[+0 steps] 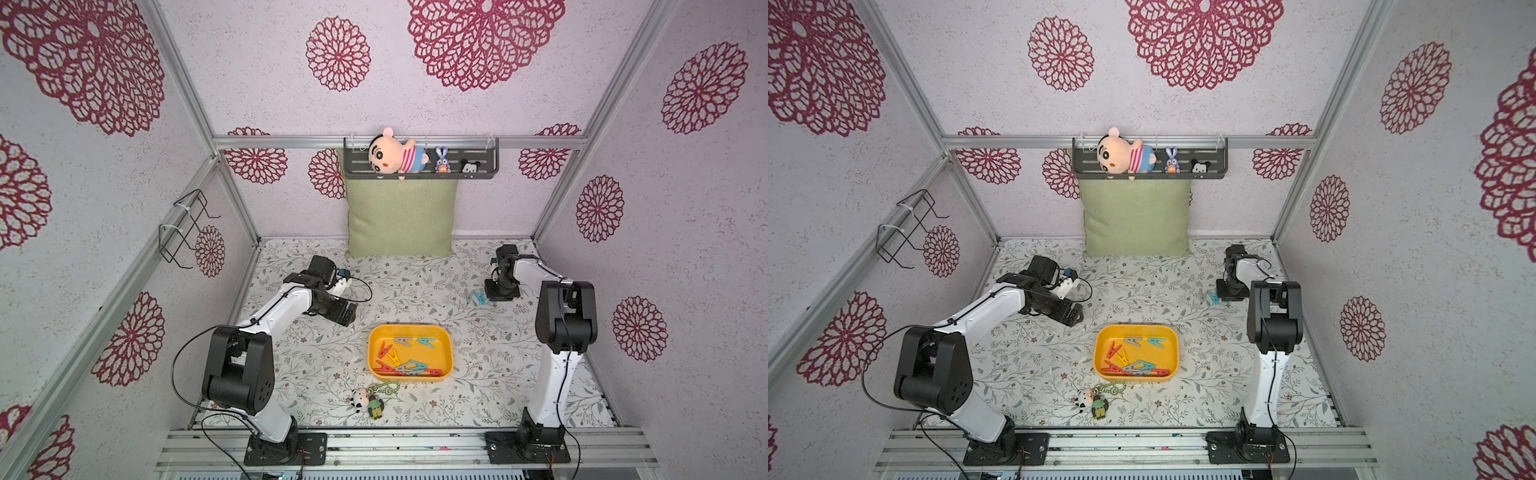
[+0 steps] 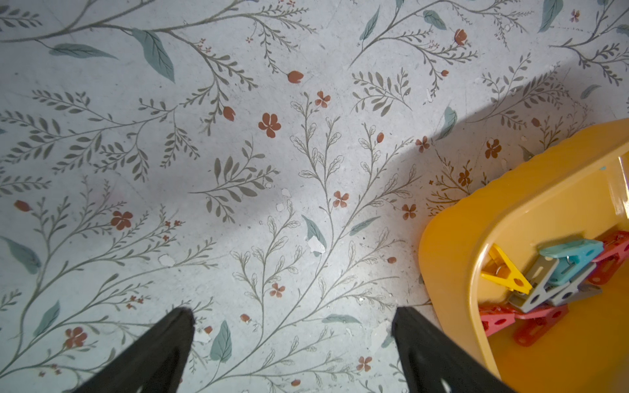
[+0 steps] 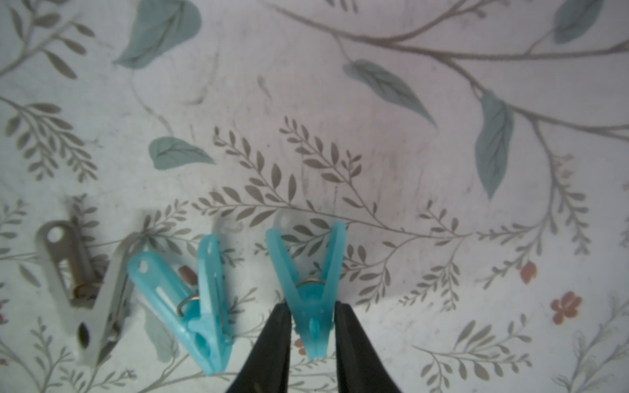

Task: Take the clothespins out of the storage box
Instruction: Place the clothespin at the center of the board, then pick up the clothespin from the storage box.

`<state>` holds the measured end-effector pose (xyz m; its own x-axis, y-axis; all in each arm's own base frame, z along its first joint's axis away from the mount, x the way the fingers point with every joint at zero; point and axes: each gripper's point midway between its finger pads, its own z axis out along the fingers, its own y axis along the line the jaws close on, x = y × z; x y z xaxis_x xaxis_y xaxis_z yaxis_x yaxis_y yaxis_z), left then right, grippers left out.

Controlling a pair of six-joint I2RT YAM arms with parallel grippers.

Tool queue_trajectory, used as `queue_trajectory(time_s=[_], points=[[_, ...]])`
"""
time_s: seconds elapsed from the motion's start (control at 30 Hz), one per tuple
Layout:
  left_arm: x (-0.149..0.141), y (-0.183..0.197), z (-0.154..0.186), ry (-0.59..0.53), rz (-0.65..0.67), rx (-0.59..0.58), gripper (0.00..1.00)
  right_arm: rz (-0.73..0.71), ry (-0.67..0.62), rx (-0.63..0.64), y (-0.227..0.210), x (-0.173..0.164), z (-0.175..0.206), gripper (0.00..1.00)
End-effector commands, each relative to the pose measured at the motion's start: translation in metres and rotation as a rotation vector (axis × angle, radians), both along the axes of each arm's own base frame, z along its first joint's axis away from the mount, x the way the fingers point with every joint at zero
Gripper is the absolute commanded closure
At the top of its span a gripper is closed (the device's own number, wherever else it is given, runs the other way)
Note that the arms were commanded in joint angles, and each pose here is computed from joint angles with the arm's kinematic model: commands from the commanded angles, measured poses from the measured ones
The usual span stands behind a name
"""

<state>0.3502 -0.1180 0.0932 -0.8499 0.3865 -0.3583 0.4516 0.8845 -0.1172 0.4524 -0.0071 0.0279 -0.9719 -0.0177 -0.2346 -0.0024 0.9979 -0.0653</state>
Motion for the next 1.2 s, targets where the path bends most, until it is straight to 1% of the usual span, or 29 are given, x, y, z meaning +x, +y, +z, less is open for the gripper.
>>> queue_trajectory(time_s=[0.0, 0.13, 0.27, 0.37, 0.47, 0.57, 0.6, 0.67, 0.73, 0.83, 0.9, 0.97, 1.07, 1.13, 1.17], points=[[0.002, -0.003, 0.004, -0.013, -0.005, -0.003, 0.01, 0.008, 0.008, 0.016, 0.003, -0.001, 0.005, 0.71], [0.001, -0.004, 0.004, -0.014, -0.007, -0.003, 0.01, 0.006, -0.014, 0.009, 0.004, 0.000, 0.016, 0.65], [0.001, -0.004, 0.005, -0.015, -0.007, -0.003, 0.01, -0.009, -0.071, -0.010, 0.002, 0.005, 0.043, 0.61], [0.001, -0.004, 0.005, -0.016, -0.008, -0.003, 0.01, -0.011, -0.142, 0.001, 0.009, 0.009, 0.076, 0.60], [0.001, -0.003, 0.004, -0.015, -0.007, -0.002, 0.01, -0.005, -0.216, 0.028, 0.024, 0.005, 0.116, 0.60], [0.002, -0.003, 0.005, -0.020, -0.006, 0.002, 0.01, 0.031, -0.269, 0.046, 0.052, -0.012, 0.153, 0.60], [0.002, -0.002, 0.005, -0.020, -0.004, 0.003, 0.01, 0.060, -0.283, 0.053, 0.068, -0.022, 0.165, 0.61], [0.002, -0.002, 0.004, -0.020, -0.005, 0.004, 0.01, 0.120, -0.295, 0.075, 0.098, -0.044, 0.180, 0.62], [0.002, -0.002, 0.003, -0.017, -0.004, 0.005, 0.01, 0.209, -0.304, 0.123, 0.137, -0.073, 0.189, 0.62], [0.002, -0.002, 0.002, -0.013, -0.004, 0.010, 0.01, 0.355, -0.283, 0.205, 0.191, -0.121, 0.187, 0.63], [0.002, -0.001, 0.001, -0.014, -0.002, 0.014, 0.01, 0.426, -0.253, 0.231, 0.214, -0.149, 0.180, 0.64], [0.003, -0.001, 0.001, -0.017, 0.000, 0.016, 0.01, 0.459, -0.210, 0.251, 0.226, -0.170, 0.168, 0.65], [0.003, -0.001, 0.000, -0.013, -0.001, 0.015, 0.01, 0.528, -0.112, 0.271, 0.244, -0.200, 0.137, 0.66], [0.002, -0.002, 0.000, -0.009, -0.001, 0.009, 0.01, 0.576, -0.035, 0.230, 0.251, -0.217, 0.113, 0.66], [0.002, -0.003, 0.000, -0.007, -0.002, 0.008, 0.01, 0.585, -0.012, 0.202, 0.252, -0.220, 0.105, 0.66]])
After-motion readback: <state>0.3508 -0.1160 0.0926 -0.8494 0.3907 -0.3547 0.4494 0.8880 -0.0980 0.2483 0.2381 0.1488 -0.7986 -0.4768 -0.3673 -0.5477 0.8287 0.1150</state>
